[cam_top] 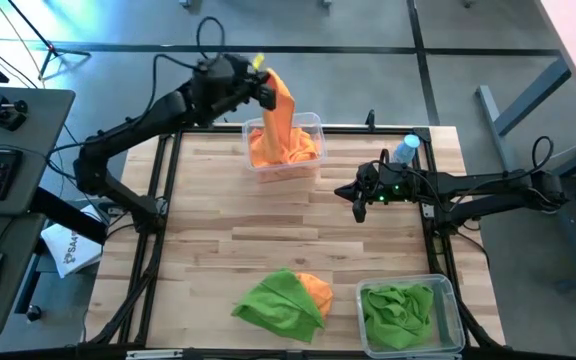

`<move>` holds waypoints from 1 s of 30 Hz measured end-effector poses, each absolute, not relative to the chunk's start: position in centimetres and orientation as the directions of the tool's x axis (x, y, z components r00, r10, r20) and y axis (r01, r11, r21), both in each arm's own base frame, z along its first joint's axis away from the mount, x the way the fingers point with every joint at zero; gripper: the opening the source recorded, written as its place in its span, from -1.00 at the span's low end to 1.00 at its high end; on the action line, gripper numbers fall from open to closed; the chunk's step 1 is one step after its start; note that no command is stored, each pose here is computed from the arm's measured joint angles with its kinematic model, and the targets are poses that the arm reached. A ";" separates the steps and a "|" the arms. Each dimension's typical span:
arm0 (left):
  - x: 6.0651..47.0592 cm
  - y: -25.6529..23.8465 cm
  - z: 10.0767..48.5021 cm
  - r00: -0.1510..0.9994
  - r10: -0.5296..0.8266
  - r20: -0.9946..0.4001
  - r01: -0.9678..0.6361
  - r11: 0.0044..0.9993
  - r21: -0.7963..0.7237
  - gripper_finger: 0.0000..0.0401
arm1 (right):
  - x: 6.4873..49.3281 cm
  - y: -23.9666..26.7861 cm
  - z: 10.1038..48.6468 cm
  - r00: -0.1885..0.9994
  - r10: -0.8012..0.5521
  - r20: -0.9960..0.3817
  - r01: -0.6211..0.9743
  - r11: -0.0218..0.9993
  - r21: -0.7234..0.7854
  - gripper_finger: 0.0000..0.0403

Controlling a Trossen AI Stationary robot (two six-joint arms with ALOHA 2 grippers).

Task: Sort microfiber towel by color & place in baskets
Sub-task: Put the orange microfiber towel into the top transparent bin

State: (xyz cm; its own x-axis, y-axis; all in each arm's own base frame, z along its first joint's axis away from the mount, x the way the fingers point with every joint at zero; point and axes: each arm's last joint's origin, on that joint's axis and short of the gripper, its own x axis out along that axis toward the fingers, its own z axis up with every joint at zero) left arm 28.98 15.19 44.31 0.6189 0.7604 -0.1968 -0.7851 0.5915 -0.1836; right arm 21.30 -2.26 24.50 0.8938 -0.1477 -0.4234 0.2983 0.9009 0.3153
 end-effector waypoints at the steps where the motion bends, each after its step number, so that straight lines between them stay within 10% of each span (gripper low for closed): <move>1: 29.1 15.2 43.8 0.605 0.760 -0.236 -0.796 0.573 -0.194 -1.00 | 21.3 -2.3 24.5 0.894 -0.148 -0.423 0.298 0.901 0.315 -0.96; 30: 38.1 19.2 23.1 0.384 0.282 -0.879 -0.908 0.289 -0.304 -1.00 | 21.1 -2.3 24.0 0.877 -0.147 -0.458 0.301 0.911 0.283 -0.96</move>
